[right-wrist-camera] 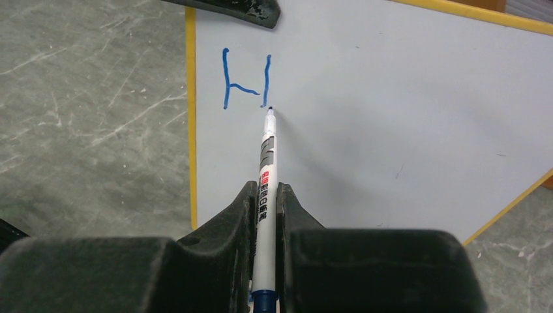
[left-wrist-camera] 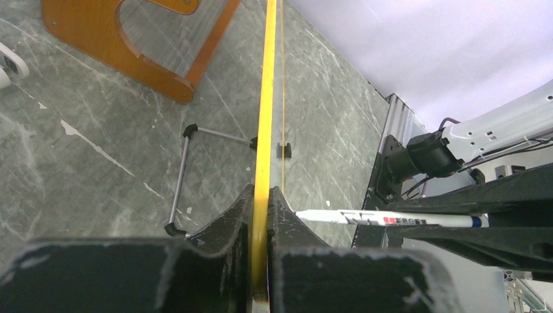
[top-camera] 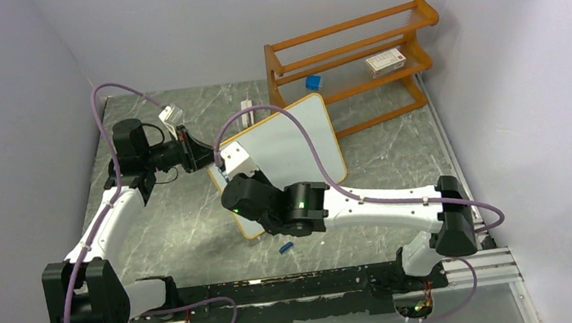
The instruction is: Write a sentence on the whiteboard
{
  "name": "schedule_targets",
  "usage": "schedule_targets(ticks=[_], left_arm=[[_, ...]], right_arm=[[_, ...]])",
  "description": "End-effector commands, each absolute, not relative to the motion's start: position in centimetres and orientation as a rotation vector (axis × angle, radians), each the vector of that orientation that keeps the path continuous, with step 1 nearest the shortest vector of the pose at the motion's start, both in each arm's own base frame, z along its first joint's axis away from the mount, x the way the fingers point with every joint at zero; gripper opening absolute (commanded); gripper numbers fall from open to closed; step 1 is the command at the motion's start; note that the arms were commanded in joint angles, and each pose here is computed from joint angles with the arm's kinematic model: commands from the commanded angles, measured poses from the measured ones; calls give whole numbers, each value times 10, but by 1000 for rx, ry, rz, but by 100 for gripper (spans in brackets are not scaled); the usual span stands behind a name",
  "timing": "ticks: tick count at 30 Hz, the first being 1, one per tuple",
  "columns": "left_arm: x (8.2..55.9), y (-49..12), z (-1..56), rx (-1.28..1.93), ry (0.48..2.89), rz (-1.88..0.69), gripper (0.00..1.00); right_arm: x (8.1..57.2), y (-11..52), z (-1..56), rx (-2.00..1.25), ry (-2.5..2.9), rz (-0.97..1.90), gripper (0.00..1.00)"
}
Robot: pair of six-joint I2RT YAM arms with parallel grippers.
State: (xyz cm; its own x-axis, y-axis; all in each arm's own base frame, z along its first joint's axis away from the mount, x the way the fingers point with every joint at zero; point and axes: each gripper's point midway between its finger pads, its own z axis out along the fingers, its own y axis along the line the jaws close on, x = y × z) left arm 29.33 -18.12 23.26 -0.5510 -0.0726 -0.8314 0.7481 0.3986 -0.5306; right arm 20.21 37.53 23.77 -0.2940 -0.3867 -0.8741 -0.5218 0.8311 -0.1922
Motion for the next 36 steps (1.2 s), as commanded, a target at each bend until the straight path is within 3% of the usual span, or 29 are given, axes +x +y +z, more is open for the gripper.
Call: schedule_targets(ticks=[1,36], left_arm=[[290,-186,230,625,1829,-1256,5],[290,-187,230,627,1827,-1264,5]], right_arm=[[203,362,257,-616,1888,163,0],[221,362,239,-587,1879,130,0]])
